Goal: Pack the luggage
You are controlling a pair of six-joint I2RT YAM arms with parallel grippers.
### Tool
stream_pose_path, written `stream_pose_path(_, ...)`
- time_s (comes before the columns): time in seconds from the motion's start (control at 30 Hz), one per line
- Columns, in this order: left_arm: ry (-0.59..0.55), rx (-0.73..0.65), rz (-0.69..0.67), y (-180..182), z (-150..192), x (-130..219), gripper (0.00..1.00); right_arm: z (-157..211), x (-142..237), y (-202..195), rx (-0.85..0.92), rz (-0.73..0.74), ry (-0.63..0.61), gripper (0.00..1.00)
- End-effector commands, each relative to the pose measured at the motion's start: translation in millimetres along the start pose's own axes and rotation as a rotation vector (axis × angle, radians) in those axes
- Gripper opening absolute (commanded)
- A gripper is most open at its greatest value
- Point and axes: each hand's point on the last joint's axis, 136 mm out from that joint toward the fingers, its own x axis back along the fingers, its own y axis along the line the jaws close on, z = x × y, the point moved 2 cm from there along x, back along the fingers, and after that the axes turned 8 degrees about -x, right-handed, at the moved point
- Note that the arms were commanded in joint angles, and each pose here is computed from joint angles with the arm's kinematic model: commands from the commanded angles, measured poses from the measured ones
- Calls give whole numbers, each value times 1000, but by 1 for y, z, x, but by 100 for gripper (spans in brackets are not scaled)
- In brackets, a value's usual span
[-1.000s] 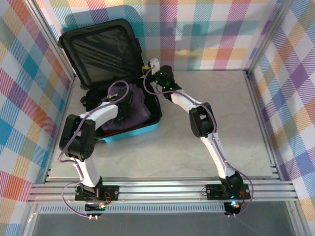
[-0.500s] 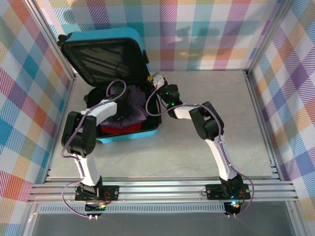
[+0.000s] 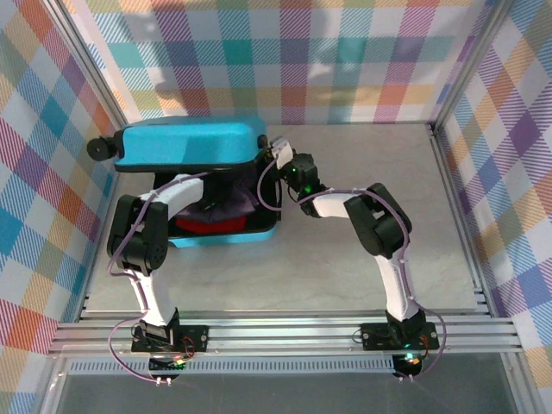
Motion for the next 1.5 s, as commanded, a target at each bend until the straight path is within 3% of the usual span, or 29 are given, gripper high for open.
stream_pose_path(0.0, 63, -33, -45, 12, 28, -10, 7, -63, 29, 17, -156, -66, -24, 34)
stream_pose_path(0.17, 26, -103, -75, 10, 29, 18, 7, -70, 56, 25, -255, -91, 146, 51)
stream_pose_path(0.33, -39, -184, -112, 11, 23, 58, 7, -65, 75, 28, -359, -73, 306, 58)
stream_pose_path(0.5, -60, -238, -108, 15, 26, 89, 8, -45, 88, 16, -427, 41, 421, 64)
stream_pose_path(0.7, -32, -310, -55, 15, 39, 115, 9, -12, 77, 18, -455, 61, 593, 63)
stream_pose_path(1.07, 6, -347, 16, 21, 66, 138, 10, 52, 54, 18, -520, 110, 764, 59)
stream_pose_path(1.27, 26, -415, 69, 20, 103, 168, 12, 73, 44, 24, -553, 80, 821, 49)
stream_pose_path(1.33, 30, -421, 89, 22, 112, 178, 12, 73, 39, 24, -574, 70, 818, 40)
stream_pose_path(1.47, 35, -432, 137, 31, 126, 194, 13, 70, 30, 15, -642, 55, 799, 11)
